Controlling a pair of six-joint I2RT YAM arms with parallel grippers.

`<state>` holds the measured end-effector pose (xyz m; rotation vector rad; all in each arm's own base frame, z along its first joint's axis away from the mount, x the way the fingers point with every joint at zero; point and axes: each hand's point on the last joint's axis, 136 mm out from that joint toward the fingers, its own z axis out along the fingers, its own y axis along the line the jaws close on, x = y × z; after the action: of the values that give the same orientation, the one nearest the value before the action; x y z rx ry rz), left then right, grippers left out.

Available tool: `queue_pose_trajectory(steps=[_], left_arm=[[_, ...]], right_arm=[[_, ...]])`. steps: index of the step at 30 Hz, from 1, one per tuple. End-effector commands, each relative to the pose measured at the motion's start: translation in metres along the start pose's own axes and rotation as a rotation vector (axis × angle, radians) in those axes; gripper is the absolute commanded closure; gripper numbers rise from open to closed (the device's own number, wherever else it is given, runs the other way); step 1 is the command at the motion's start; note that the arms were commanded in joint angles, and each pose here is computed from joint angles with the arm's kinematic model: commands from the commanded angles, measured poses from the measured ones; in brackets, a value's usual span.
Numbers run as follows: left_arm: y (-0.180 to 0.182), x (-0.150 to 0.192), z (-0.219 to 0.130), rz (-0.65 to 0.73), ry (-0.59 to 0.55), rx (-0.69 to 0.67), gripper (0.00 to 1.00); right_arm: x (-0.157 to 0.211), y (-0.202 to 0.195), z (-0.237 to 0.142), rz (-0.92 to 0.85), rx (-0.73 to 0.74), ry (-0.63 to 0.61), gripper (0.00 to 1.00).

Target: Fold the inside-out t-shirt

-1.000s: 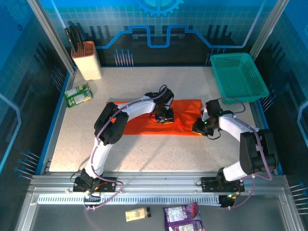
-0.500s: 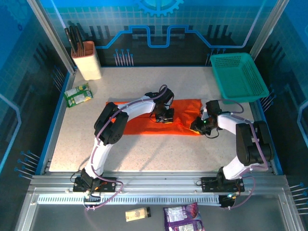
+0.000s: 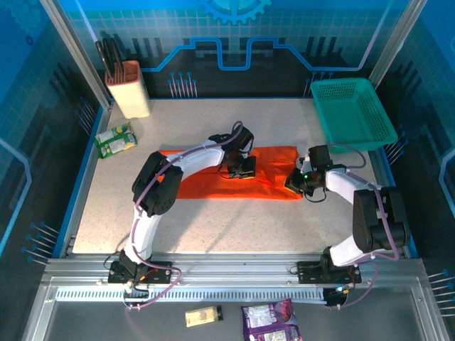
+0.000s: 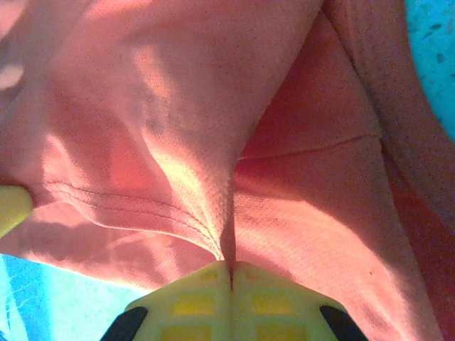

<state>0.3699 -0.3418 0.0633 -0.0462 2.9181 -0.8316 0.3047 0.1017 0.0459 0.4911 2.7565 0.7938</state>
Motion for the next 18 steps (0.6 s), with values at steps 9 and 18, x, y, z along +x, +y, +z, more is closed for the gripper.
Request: queue_pose_trajectory(steps=[9, 18], left_arm=[[0.033, 0.023, 0.024, -0.076, 0.085, -0.032, 0.93], [0.026, 0.018, 0.009, -0.06, 0.061, -0.017, 0.8]], right_arm=[[0.015, -0.028, 0.013, 0.049, 0.028, 0.058, 1.0], [0.013, -0.022, 0.001, 0.043, 0.044, 0.068, 0.8]])
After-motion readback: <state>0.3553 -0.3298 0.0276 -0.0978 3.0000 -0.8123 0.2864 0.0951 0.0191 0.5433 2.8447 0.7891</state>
